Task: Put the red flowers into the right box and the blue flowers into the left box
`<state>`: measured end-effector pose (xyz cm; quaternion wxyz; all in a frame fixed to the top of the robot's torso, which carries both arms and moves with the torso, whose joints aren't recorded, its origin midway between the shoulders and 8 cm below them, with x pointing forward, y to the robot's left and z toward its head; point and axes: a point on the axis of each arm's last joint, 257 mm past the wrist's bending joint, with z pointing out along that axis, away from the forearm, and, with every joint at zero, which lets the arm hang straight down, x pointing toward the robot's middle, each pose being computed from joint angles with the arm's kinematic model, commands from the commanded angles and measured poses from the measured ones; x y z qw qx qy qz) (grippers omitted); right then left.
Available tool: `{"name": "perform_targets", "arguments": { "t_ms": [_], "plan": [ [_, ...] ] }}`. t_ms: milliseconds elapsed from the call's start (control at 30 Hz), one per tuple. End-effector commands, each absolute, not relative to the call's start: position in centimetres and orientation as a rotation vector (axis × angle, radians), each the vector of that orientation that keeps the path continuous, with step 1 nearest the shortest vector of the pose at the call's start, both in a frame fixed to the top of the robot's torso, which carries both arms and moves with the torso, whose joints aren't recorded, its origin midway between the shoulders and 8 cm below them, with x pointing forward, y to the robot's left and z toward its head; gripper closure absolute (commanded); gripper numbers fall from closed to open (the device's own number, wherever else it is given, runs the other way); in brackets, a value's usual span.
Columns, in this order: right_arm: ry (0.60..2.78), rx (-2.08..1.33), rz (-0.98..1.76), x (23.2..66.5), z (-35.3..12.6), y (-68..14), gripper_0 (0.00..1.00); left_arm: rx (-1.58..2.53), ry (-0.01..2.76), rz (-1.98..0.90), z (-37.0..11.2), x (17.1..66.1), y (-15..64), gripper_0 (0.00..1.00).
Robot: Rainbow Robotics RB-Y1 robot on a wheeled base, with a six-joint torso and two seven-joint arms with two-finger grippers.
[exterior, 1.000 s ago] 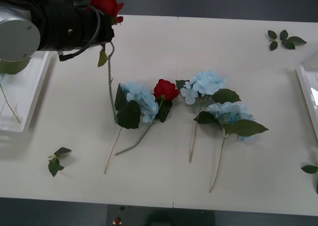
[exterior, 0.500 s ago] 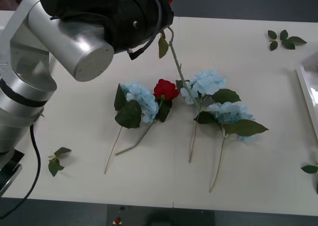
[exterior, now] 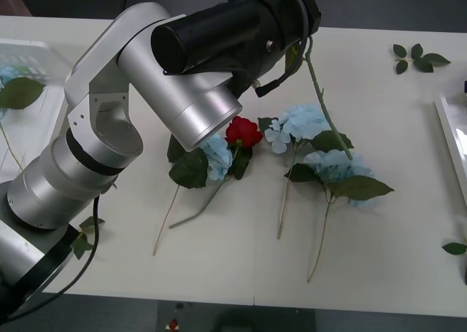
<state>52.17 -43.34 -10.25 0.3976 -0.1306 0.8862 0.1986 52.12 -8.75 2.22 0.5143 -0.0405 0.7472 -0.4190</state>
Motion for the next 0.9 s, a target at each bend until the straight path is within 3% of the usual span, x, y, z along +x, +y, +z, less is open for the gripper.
{"name": "perform_targets", "arguments": {
  "t_ms": [33,333,900],
  "plan": [
    [2.183,-0.482,0.588,50.7,-5.1,-40.8,0.0,-0.08,1.722,-1.065,5.8,51.0,-10.1,1.0],
    [2.153,-0.647,0.968,46.4,-1.9,-33.1,0.0,-0.111,1.689,-1.063,6.5,51.4,-9.5,1.0],
    [2.065,-0.752,1.309,47.4,-2.6,-20.2,0.0,-0.141,1.69,-1.079,6.5,51.5,-9.4,1.0]
  ]
}}
